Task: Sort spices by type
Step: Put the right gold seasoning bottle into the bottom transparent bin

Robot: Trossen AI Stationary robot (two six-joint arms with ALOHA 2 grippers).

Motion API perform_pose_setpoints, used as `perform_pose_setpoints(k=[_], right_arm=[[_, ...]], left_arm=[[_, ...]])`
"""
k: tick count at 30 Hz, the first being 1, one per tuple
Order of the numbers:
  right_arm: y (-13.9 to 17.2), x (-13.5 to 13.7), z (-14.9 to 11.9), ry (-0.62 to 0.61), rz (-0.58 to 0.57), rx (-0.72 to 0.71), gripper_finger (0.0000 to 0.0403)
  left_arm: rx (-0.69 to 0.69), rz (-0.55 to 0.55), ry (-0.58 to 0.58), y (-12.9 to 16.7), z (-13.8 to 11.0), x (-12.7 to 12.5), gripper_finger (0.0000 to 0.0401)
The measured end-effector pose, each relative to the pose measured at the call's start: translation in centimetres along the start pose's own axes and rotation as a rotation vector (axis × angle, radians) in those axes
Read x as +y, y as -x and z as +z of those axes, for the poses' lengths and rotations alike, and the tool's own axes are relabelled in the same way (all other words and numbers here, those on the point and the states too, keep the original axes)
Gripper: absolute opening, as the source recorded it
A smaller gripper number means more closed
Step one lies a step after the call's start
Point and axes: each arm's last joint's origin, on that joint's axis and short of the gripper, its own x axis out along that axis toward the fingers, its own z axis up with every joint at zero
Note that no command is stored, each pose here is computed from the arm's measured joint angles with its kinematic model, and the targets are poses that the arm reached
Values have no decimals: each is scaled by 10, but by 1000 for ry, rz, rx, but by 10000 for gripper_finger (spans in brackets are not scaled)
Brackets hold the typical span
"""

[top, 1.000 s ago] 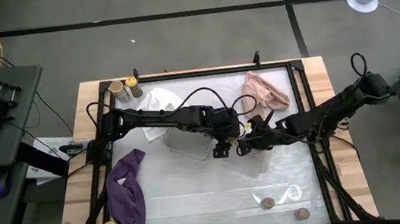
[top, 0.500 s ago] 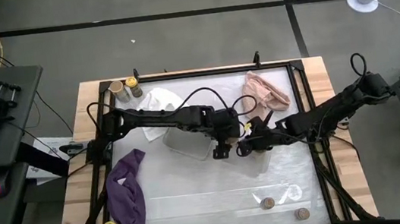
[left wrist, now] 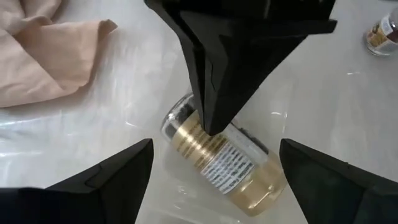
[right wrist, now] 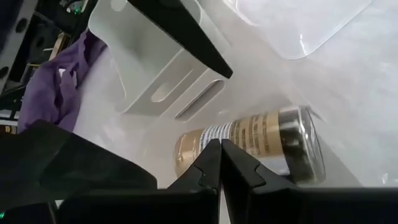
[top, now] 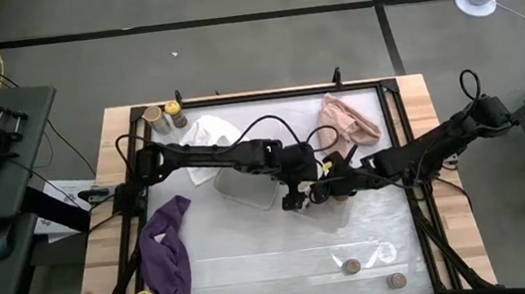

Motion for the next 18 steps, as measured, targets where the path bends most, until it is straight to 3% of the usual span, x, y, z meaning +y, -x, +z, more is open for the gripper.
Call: perform_pose_setpoints(k=[9, 14, 18], right_arm=[[6, 2, 3, 10, 28, -7, 0], [37, 10, 18, 79, 86, -47, 0], [70, 7, 33, 120, 12, -86, 0]], left_arm=[[21, -1, -8, 1, -2, 0, 335], [112, -10, 52, 1, -11, -2, 335], [134, -5, 161, 1, -13, -2, 335]])
